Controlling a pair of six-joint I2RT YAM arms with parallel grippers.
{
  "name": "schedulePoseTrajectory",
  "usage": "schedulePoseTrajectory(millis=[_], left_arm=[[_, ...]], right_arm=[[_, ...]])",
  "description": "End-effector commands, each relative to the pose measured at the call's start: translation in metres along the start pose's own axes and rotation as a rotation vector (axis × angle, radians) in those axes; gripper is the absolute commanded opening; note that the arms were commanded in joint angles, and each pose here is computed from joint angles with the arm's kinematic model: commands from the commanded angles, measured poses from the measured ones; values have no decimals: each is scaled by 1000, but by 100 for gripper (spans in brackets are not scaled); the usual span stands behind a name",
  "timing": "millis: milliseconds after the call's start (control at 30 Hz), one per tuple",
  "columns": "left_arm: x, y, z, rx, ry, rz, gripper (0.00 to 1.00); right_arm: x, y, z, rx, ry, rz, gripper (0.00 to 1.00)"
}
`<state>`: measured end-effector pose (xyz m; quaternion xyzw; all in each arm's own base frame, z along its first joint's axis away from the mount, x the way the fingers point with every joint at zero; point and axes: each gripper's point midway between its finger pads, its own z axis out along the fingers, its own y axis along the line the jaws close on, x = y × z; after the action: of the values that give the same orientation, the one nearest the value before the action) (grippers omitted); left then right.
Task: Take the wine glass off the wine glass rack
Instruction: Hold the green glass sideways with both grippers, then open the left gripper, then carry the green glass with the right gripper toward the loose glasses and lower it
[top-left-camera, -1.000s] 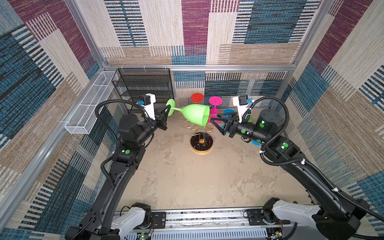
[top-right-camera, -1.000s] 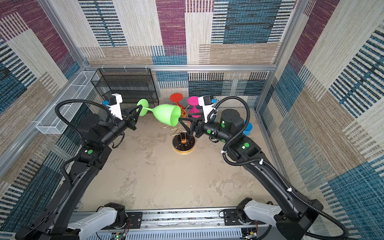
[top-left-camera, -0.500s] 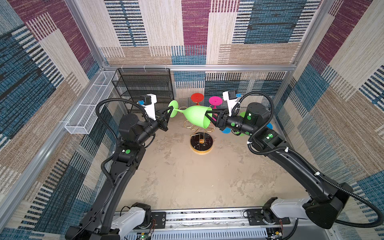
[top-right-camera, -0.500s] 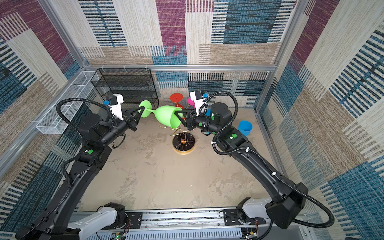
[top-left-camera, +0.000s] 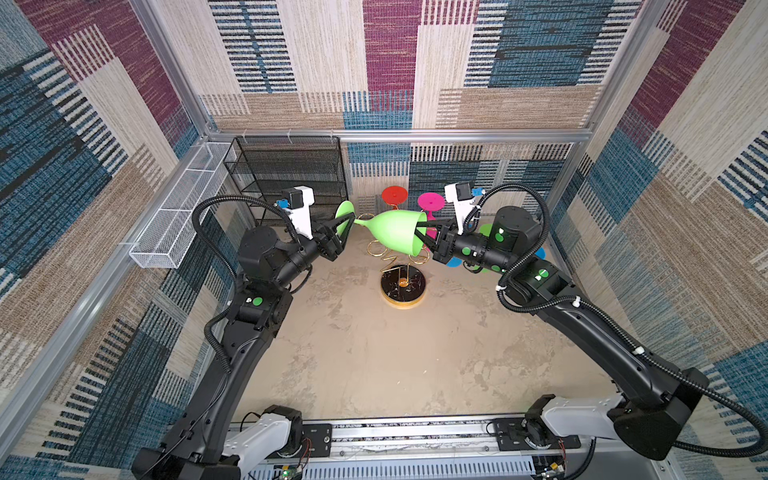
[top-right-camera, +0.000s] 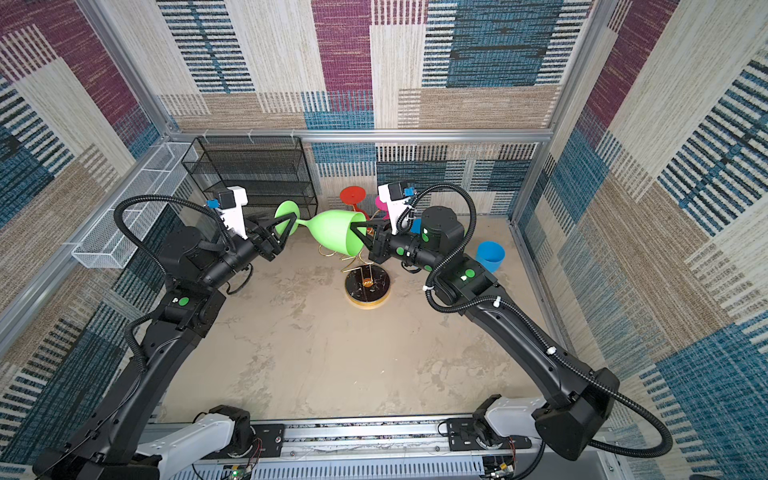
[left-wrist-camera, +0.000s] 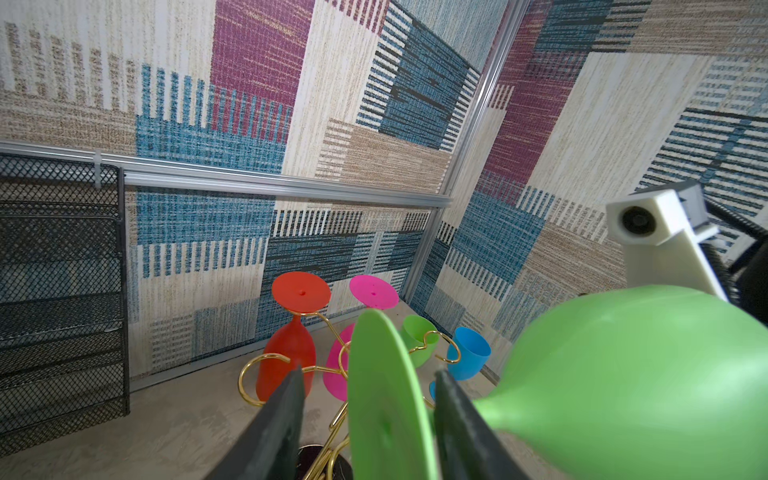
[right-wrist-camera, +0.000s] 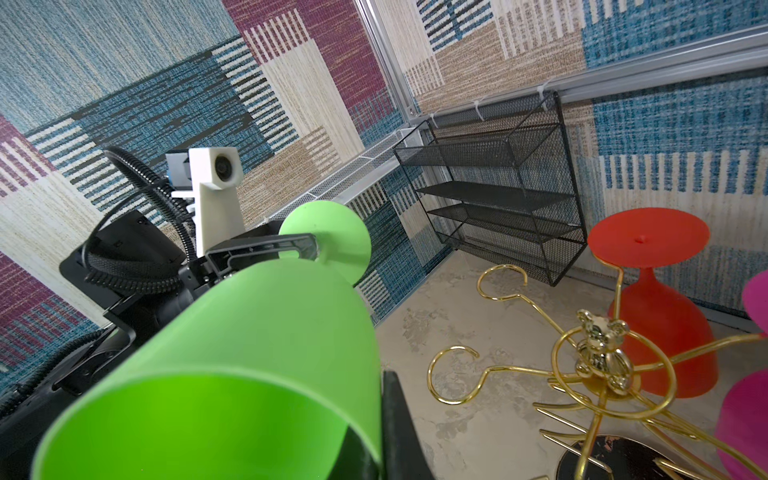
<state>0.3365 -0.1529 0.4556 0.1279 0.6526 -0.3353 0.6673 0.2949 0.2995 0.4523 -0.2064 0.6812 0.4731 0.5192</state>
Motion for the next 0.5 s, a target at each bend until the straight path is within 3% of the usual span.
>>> schedulePoseTrajectory(millis=[0,200,300,467], left_arm=[[-7,11,-9,-74,-39,24,76],[-17,38,-40,-192,-140,24,97],[-15,59,-54,-265,-135,-14,99],[-13,86,-74,-348,-148,-98,99]], right_arm=[[-12,0,-10,41,-31,-41,0],[-20,-2,-36,152,-15,-112,0],[-11,1,-45,160,41,-143,0],[39,18,-47,153,201,-173,0]])
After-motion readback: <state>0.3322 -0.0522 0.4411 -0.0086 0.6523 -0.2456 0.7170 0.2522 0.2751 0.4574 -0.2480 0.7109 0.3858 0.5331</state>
